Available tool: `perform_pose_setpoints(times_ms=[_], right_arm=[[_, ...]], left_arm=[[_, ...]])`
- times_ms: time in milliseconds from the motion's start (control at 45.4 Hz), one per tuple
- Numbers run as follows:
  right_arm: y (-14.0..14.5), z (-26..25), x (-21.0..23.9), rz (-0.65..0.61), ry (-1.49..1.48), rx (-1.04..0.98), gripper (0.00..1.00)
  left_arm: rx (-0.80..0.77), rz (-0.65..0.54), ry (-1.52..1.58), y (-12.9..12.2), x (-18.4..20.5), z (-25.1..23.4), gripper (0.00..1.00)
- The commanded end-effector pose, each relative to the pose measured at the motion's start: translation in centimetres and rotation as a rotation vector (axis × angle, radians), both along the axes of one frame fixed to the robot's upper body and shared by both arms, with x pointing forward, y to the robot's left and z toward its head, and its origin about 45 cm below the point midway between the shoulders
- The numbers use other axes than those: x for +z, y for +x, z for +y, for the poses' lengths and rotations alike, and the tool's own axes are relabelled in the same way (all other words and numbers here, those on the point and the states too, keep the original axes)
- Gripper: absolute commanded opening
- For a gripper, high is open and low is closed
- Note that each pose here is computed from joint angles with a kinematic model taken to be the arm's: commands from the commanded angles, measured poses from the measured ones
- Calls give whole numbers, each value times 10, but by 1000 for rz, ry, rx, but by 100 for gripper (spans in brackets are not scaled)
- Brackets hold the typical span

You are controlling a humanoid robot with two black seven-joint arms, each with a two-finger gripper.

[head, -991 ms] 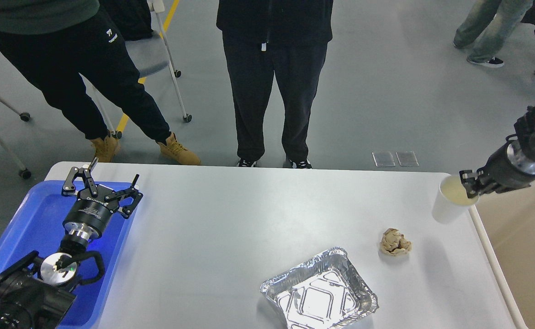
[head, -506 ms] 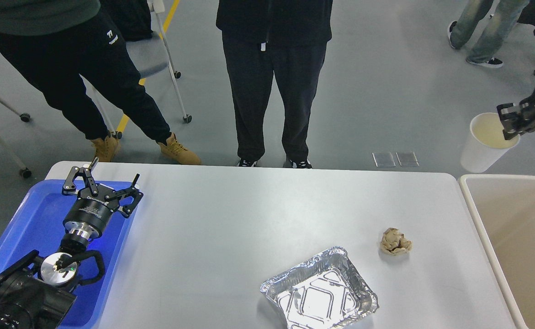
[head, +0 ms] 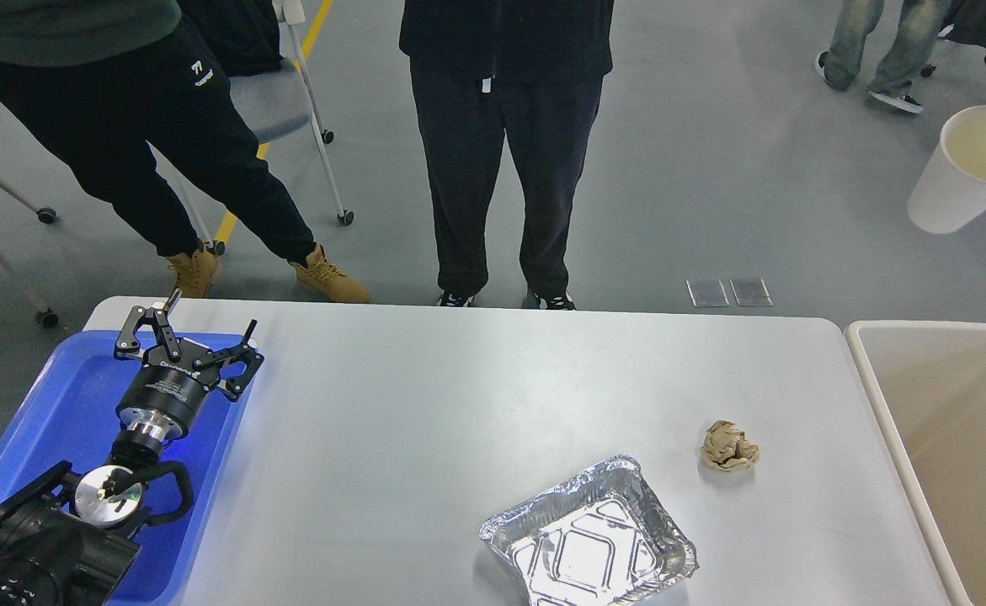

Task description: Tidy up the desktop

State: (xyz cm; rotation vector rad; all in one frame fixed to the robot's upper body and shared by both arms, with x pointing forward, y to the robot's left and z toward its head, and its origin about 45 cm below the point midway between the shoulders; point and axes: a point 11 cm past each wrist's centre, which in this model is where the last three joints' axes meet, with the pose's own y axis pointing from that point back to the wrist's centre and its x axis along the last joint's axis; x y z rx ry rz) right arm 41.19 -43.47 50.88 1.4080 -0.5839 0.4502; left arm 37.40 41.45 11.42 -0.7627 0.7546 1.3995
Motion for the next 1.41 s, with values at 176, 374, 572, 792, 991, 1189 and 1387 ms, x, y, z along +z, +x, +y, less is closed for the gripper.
perform_pose_setpoints(times_ms=[176,374,572,792,991,1189,1387], right_arm=[[-50,-156,-18,-350,178,-434,0],[-69,-207,-64,-693,379,-723,0],[-59,-209,-137,-879,487,-969,0],[-40,-183,-228,-931,566,-1170,0],[-48,-168,-306,-868,557,-1286,0],[-68,-161,-355,-839,585,-1398,0],[-97,-158,-393,-776,579,-1458,0]], left_arm=[[0,0,1,0,0,0,100],[2,-1,1,0,0,0,100],[2,-1,0,0,0,1,100],[2,-1,1,0,0,0,100],[2,-1,1,0,0,0,100],[2,-1,0,0,0,1,100],[2,-1,0,0,0,1,100]])
